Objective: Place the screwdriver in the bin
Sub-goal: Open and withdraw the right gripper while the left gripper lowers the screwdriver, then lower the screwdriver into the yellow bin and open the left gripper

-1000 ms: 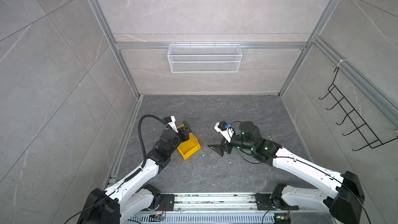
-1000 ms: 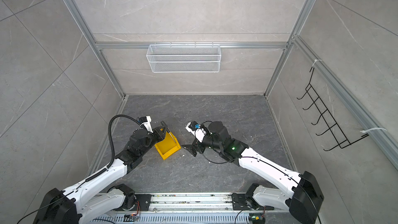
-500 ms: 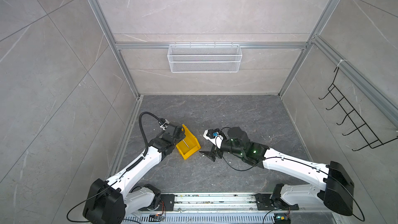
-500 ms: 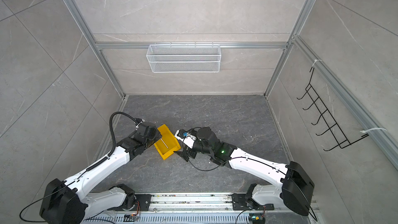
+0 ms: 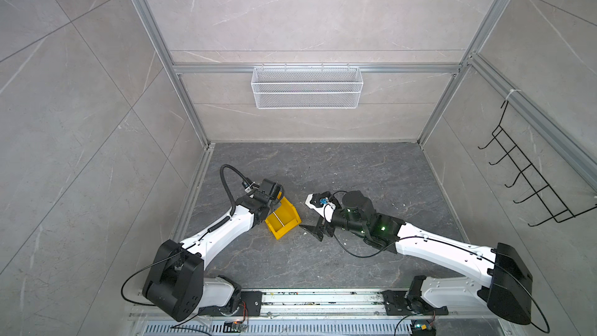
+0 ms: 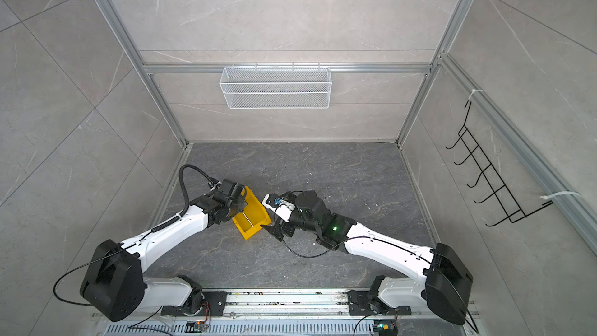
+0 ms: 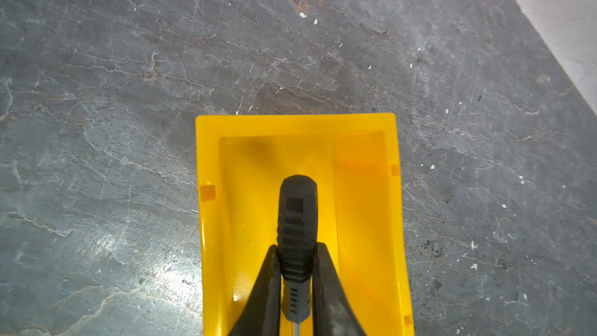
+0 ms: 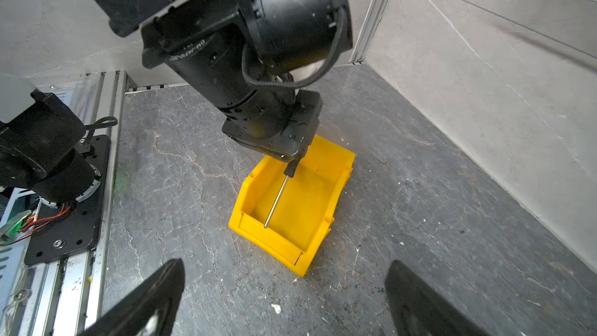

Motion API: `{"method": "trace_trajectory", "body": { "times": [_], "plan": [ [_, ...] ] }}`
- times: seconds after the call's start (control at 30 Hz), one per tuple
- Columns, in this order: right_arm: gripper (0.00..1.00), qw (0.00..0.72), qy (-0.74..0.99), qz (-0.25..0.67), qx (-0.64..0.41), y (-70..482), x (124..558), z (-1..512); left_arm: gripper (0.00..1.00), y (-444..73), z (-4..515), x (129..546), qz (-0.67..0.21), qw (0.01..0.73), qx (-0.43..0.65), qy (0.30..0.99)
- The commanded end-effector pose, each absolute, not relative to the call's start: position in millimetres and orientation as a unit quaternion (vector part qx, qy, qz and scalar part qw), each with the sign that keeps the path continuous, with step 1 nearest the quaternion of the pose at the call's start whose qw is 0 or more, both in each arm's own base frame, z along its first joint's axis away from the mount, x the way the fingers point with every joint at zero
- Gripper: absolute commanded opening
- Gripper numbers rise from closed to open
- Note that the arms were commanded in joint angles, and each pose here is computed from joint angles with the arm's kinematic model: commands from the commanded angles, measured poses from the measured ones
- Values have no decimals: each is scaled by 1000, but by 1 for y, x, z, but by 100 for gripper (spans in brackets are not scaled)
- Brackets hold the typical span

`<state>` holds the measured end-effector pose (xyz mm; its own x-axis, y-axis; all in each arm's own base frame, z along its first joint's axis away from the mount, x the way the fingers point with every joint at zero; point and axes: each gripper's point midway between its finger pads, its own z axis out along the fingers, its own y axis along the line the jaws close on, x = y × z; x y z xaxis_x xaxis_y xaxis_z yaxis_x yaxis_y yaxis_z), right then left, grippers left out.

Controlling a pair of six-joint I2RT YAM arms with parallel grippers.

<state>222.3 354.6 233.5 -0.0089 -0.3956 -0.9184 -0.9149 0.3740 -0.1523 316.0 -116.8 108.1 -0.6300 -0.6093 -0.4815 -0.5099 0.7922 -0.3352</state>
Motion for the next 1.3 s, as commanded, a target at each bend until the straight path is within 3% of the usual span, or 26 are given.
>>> {"method": "trace_trajectory", "body": {
  "times": [0.0,0.27,0.77,1.27],
  "plan": [
    [99,500,661,250,-501,350,219,232,0,-120,113,324,-92,300,-324,892],
    [99,499,667,243,-497,344,219,228,0,-121,100,329,-75,295,-317,898],
    [99,499,670,239,-495,347,223,226,0,-106,136,339,-62,360,-302,881],
    [99,501,681,223,-485,341,228,225,0,-113,98,343,-60,332,-304,891]
  ]
}}
